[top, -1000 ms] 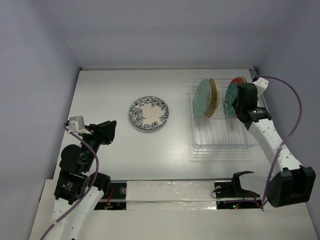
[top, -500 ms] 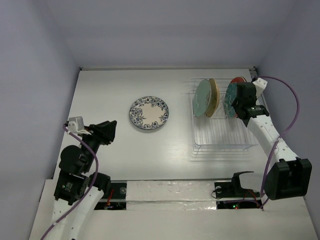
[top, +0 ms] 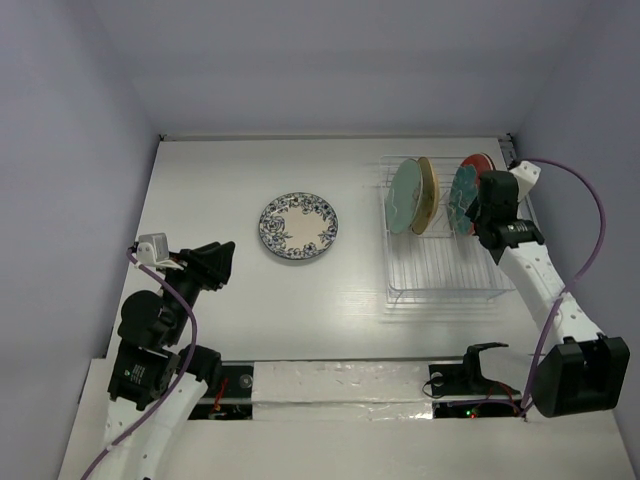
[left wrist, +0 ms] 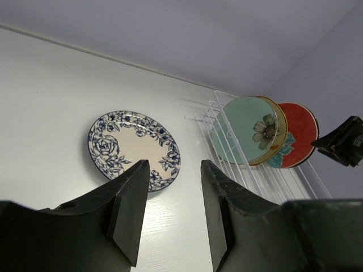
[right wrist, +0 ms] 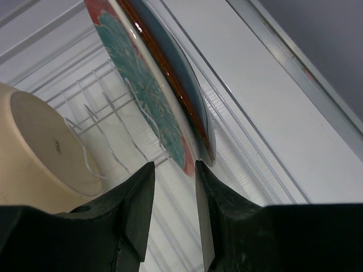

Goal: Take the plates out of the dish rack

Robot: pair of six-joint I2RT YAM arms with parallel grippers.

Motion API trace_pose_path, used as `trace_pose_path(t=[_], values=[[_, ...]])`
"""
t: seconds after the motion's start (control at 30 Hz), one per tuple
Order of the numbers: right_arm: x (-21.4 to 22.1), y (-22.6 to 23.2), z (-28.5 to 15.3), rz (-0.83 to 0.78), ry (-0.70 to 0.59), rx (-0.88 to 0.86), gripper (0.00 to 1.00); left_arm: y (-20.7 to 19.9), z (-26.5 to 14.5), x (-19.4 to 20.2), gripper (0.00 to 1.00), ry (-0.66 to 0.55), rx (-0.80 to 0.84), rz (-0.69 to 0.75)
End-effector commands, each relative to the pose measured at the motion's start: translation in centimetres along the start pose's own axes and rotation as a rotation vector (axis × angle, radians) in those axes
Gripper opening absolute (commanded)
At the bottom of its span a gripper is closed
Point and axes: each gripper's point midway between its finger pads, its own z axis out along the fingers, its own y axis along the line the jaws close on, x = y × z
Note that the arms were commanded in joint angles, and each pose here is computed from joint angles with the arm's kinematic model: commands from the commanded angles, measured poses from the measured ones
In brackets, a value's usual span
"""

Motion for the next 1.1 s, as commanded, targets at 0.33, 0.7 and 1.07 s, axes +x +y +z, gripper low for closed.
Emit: trace_pose_path(t=[0.33,0.7,1.07], values=[[0.2,-0.1,2.5,-0.012,-0.006,0.066,0.4,-1.1,-0.2,-1.3,0.39,-0.039,0.041,0.011],[0.0,-0.1,2.6,-0.005,-0.022,0.066,0.4,-1.1,-0.1,-1.3,0.39,-0.035,0.042,0.013],[-0.5,0.2,4.8,-0.017,-0.036,0.095,0.4,-1.0,0.0,-1.2,0.4,-0.032,0.039,0.014]])
